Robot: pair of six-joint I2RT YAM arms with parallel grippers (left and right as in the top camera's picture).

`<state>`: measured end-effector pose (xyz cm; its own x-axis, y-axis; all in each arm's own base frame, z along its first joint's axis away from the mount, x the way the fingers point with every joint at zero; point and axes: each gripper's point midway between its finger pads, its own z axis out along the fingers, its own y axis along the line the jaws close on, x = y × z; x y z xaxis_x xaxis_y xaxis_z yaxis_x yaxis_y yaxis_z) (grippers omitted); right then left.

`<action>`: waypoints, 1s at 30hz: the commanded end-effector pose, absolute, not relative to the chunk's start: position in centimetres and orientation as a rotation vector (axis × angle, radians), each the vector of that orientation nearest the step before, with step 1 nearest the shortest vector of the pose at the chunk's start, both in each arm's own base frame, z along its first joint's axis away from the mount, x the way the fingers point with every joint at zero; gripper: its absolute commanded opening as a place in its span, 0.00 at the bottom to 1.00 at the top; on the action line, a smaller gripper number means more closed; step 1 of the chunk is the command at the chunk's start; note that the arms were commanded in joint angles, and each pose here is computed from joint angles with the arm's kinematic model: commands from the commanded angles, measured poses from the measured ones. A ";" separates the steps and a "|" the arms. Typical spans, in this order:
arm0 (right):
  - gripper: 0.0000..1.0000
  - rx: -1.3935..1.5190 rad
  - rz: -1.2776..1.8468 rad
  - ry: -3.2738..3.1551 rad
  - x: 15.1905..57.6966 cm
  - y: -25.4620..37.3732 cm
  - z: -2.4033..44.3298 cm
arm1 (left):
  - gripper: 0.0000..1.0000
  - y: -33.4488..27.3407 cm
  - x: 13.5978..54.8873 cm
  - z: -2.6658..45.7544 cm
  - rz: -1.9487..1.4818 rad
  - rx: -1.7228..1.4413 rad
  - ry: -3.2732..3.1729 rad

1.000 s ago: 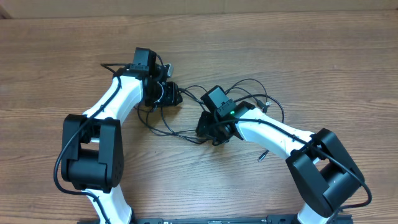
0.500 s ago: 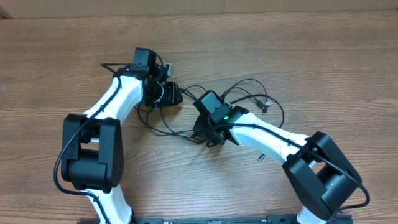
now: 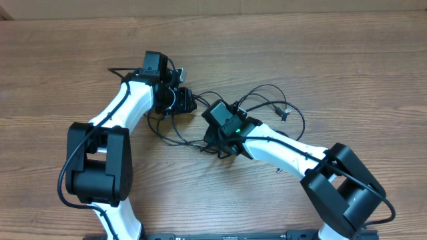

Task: Untangle cables

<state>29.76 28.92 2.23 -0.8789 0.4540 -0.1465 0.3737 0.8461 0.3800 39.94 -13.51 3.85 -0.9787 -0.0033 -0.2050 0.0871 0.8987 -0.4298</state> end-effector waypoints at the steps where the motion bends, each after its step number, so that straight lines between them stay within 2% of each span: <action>1: 0.41 0.628 0.471 2.773 29.8 29.0 1.7 | 0.55 -13.3 40.2 4.1 -0.647 0.093 2.849; 7: 0.41 0.629 0.457 2.778 29.8 28.9 1.3 | 0.56 -13.3 40.2 4.1 -0.647 0.093 2.849; 12: 0.39 0.671 0.418 2.804 29.5 28.8 -0.9 | 0.56 -13.0 40.3 4.0 -0.620 0.089 2.852; 14: 0.31 0.671 0.407 2.811 29.5 28.7 -1.3 | 0.56 -12.1 40.4 3.6 -0.535 0.074 2.865; 17: 0.13 0.671 0.408 2.810 29.5 28.7 -1.3 | 0.56 -10.6 40.5 3.1 -0.408 0.038 2.884; 19: 0.04 0.673 0.410 2.808 29.6 28.7 -1.3 | 0.61 -10.4 40.4 3.0 -0.399 0.032 2.889; 26: 0.04 0.627 0.428 2.795 30.5 28.2 -0.3 | 0.89 -10.4 40.0 3.2 -0.399 0.032 2.911; 30: 0.04 0.546 0.542 2.759 32.0 27.6 3.5 | 0.96 -10.6 39.7 4.1 -0.420 0.053 2.937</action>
